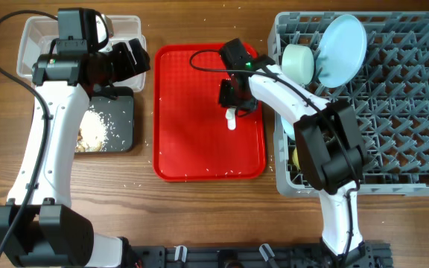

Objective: Sort waste into correct bins and load items into the dishwasher rack
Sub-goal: 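Grasp the white spoon on the red tray with the right gripper, then insert the white spoon into the rack with the right gripper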

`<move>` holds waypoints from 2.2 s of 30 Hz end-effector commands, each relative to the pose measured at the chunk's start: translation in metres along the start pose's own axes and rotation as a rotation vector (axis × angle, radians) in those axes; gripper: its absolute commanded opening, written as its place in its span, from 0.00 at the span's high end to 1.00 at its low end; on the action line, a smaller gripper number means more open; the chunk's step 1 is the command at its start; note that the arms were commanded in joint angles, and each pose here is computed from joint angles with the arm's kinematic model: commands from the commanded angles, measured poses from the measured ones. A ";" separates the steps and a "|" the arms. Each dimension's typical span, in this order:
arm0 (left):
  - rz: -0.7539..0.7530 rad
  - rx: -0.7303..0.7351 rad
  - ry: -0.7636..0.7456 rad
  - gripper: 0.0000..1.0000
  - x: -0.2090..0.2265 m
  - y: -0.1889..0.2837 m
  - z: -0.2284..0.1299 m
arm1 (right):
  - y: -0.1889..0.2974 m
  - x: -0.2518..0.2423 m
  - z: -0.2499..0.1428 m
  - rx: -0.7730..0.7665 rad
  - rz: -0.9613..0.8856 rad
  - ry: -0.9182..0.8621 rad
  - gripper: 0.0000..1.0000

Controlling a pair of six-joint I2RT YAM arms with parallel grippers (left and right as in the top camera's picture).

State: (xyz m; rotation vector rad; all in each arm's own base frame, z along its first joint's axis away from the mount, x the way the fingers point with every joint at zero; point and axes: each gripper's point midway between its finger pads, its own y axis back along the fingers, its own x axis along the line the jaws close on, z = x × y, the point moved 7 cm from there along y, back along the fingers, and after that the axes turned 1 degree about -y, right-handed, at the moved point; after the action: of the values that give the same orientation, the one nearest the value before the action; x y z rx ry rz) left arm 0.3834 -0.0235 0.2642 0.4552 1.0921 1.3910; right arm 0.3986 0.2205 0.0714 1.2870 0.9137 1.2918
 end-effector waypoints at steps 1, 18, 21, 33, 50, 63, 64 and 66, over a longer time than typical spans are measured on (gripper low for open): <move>-0.001 -0.027 -0.006 0.00 -0.001 0.007 0.005 | -0.036 -0.007 -0.016 0.070 -0.069 0.029 0.88; -0.001 -0.027 -0.006 0.00 -0.001 0.007 0.005 | 0.085 0.017 0.007 -0.139 0.044 0.257 0.96; -0.001 -0.027 -0.006 0.00 -0.001 0.007 0.005 | 0.114 0.014 0.006 -0.191 0.037 0.308 0.96; -0.001 -0.027 -0.006 0.00 -0.001 0.007 0.005 | 0.249 -0.097 -0.038 -0.210 -0.207 0.206 0.96; -0.001 -0.027 -0.006 0.00 -0.001 0.007 0.005 | 0.172 -0.206 -0.077 0.080 -0.471 0.010 0.69; -0.001 -0.027 -0.006 0.00 -0.001 0.007 0.005 | 0.263 -0.108 -0.009 -0.296 0.111 0.201 0.58; -0.001 -0.027 -0.006 0.00 -0.001 0.007 0.005 | 0.270 -0.087 -0.004 -0.349 0.186 0.258 0.58; -0.001 -0.027 -0.006 0.00 -0.001 0.007 0.005 | 0.267 -0.046 0.000 -0.424 0.243 0.345 0.54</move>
State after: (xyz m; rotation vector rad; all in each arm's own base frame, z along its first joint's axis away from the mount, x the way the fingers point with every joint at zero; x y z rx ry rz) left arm 0.3833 -0.0234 0.2642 0.4556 1.0923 1.3914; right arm 0.3524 0.0721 0.3101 0.8883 0.7060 1.5469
